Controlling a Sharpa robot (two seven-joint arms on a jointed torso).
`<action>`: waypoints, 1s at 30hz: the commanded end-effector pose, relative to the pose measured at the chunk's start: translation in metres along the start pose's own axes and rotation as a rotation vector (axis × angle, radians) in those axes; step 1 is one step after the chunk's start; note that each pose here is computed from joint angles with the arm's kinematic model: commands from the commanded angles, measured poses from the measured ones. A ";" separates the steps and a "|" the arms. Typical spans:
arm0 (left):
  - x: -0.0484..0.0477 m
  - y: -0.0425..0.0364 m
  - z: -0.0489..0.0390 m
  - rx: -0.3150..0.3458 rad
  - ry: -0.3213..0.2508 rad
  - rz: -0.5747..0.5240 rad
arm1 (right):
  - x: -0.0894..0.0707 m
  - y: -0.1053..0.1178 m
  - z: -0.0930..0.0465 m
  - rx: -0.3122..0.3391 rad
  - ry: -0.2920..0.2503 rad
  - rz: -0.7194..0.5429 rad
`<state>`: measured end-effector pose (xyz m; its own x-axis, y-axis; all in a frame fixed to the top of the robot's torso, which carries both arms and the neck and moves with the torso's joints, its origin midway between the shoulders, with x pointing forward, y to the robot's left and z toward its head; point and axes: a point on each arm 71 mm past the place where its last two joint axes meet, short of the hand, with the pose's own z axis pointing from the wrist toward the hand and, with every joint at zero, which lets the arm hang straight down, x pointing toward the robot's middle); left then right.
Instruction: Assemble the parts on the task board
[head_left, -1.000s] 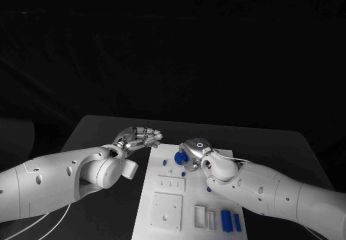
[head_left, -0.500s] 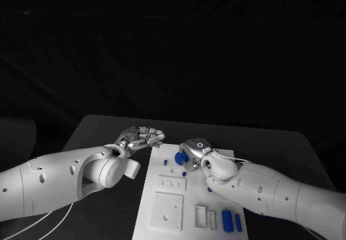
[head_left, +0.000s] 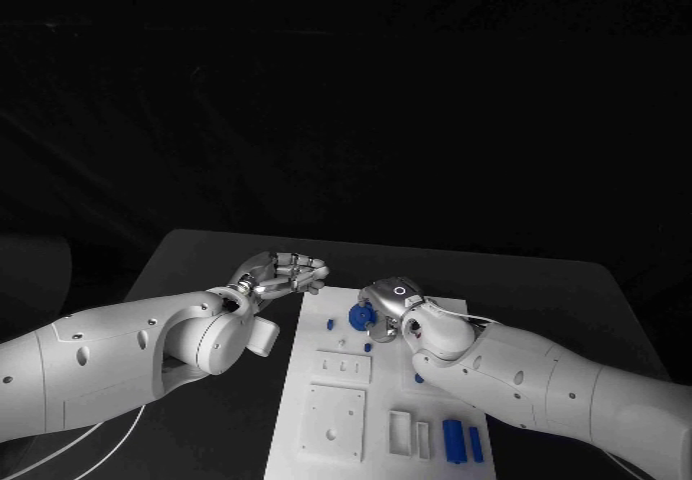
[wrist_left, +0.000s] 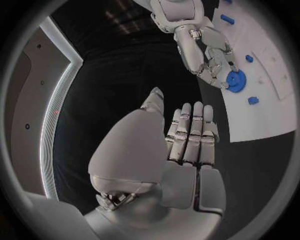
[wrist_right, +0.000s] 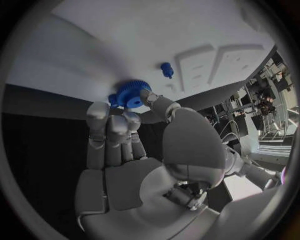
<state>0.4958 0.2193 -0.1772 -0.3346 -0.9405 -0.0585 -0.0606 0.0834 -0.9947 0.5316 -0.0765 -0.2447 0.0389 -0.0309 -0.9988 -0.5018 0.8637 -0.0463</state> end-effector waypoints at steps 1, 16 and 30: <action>0.0000 -0.0018 -0.0004 0.011 0.006 0.003 | 0.005 0.000 -0.001 -0.006 0.052 -0.005; -0.0017 -0.0015 -0.0016 0.008 0.004 0.003 | 0.007 -0.007 -0.005 0.013 0.076 0.010; -0.0040 -0.0012 -0.0019 0.007 -0.001 0.004 | 0.008 -0.020 -0.012 0.025 0.079 0.014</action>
<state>0.4954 0.2248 -0.1772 -0.3255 -0.9435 -0.0614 -0.0628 0.0863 -0.9943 0.5330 -0.1003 -0.2489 -0.0086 -0.0395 -0.9992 -0.4762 0.8788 -0.0306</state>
